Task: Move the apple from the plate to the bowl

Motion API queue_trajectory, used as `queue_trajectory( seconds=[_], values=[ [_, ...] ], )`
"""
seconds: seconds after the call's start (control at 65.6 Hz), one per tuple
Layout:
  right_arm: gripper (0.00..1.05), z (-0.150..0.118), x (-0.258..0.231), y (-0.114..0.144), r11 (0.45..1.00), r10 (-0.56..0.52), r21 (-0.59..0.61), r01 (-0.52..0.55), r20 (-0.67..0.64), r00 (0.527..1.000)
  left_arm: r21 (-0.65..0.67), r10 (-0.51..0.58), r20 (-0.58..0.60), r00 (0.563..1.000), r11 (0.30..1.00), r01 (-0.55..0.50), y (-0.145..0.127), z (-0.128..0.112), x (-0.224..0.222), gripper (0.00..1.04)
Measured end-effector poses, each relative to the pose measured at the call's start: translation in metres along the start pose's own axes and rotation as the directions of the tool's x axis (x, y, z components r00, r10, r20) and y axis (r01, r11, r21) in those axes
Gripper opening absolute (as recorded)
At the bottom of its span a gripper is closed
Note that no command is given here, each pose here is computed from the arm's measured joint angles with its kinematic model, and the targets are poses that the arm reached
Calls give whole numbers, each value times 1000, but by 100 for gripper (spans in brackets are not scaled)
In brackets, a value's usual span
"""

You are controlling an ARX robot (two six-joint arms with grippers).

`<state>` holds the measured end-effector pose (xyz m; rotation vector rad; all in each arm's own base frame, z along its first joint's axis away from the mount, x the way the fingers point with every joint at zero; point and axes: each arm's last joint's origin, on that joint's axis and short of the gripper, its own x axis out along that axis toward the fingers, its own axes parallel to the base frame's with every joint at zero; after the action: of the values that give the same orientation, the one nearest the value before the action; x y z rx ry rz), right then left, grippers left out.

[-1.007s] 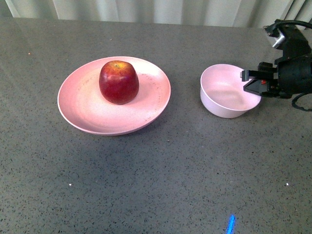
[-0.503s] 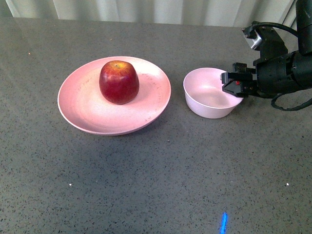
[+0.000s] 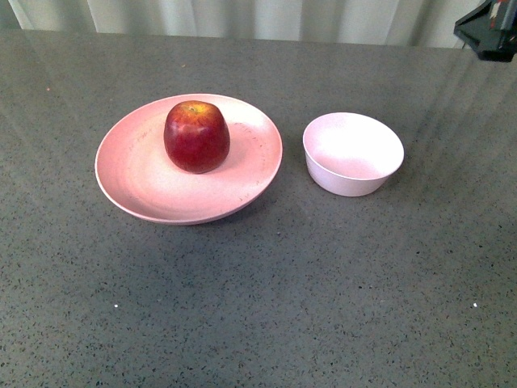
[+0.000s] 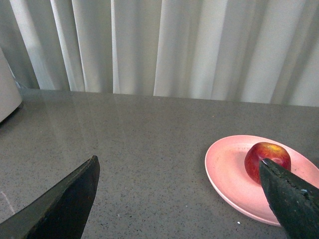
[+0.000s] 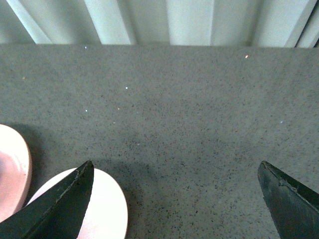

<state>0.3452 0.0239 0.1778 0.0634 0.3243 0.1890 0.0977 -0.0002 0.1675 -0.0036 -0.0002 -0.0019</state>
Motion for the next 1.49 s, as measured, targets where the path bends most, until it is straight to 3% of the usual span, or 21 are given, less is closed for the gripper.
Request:
queue_trajectory(
  seconds=[0.076, 0.122, 0.214, 0.336, 0.473, 0.564, 1.495],
  values=[
    [92, 1, -4, 0, 998, -56, -18, 57, 65, 996, 0, 0, 0, 1000, 1000, 0, 0, 0, 0, 96],
    [83, -3, -11, -1, 989, -140, -21, 147, 183, 973, 0, 0, 0, 1000, 1000, 0, 0, 0, 0, 96],
    [68, -19, -31, -1, 983, -169, -19, 181, 280, 945, 0, 0, 0, 1000, 1000, 0, 0, 0, 0, 96],
    [47, -29, -59, 0, 982, -168, -23, 186, 339, 926, 0, 0, 0, 1000, 1000, 0, 0, 0, 0, 96],
    [24, -45, -84, -5, 983, -163, -29, 180, 308, 937, 0, 0, 0, 1000, 1000, 0, 0, 0, 0, 96],
    [3, -51, -105, -5, 981, -177, -25, 194, 313, 933, 0, 0, 0, 1000, 1000, 0, 0, 0, 0, 96],
    [2, -74, -189, 11, 981, -173, -29, 193, 323, 930, 0, 0, 0, 1000, 1000, 0, 0, 0, 0, 96]
  ],
)
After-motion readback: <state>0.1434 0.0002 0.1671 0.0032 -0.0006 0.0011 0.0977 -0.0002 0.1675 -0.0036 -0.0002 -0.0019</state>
